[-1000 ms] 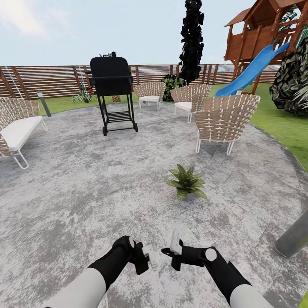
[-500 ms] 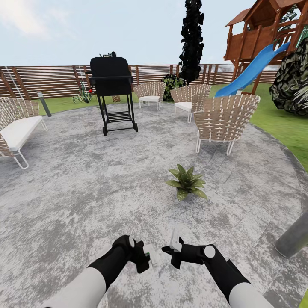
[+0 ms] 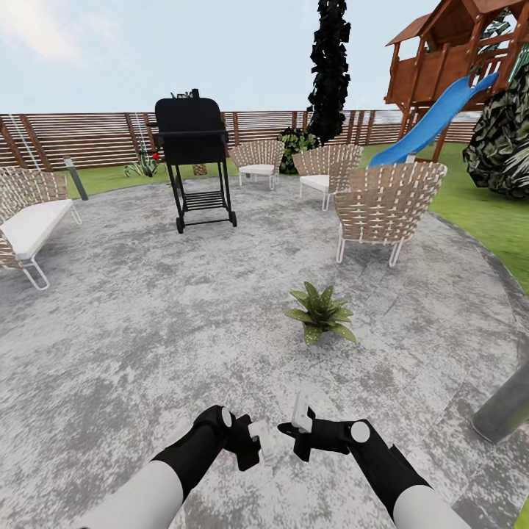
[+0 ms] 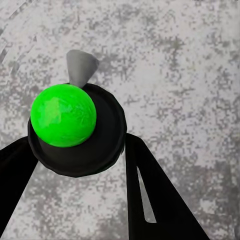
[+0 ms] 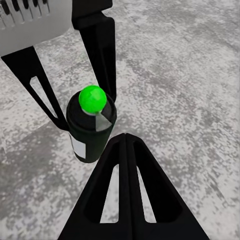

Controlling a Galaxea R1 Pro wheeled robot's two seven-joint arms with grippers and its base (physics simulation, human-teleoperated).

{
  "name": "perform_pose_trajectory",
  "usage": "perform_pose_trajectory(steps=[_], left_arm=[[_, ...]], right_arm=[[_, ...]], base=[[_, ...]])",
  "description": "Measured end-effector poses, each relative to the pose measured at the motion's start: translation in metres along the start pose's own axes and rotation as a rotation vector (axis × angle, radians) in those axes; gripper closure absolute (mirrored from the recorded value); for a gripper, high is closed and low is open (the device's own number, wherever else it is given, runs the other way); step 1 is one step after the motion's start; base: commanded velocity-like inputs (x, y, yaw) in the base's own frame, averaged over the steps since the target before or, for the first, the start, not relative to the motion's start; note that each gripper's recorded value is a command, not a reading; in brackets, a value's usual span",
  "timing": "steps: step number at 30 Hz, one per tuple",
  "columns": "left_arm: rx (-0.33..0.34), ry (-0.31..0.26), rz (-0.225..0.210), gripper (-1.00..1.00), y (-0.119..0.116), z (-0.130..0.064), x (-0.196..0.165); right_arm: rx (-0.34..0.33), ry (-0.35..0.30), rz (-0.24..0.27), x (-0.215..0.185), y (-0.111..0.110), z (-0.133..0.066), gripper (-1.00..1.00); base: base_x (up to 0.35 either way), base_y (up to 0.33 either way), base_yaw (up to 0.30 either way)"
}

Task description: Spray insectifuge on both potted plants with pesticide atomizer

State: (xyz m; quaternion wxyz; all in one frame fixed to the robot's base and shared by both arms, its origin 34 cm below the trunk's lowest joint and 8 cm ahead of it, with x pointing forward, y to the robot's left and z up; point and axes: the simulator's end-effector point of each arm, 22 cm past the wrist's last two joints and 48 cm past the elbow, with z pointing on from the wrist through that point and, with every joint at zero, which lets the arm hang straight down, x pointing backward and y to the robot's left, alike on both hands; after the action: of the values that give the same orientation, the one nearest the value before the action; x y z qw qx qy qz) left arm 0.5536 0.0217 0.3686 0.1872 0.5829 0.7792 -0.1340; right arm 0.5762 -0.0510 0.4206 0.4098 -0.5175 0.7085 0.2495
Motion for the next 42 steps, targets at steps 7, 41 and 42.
perform_pose_trajectory(steps=[7,41,42], left_arm=[[0.008,-0.029,-0.026,1.00,-0.002,0.000,-0.006],[0.030,-0.143,-0.050,1.00,-0.010,0.001,-0.028],[0.030,-0.144,-0.050,1.00,-0.010,0.001,-0.028]], right_arm=[[0.001,0.001,-0.001,0.000,0.000,0.000,1.00],[-0.001,-0.002,-0.001,-0.001,0.000,0.001,1.00],[-0.001,-0.002,-0.001,-0.001,0.000,0.001,1.00]], base=[[0.000,0.000,0.000],[0.000,0.000,0.000],[0.000,0.000,0.000]])
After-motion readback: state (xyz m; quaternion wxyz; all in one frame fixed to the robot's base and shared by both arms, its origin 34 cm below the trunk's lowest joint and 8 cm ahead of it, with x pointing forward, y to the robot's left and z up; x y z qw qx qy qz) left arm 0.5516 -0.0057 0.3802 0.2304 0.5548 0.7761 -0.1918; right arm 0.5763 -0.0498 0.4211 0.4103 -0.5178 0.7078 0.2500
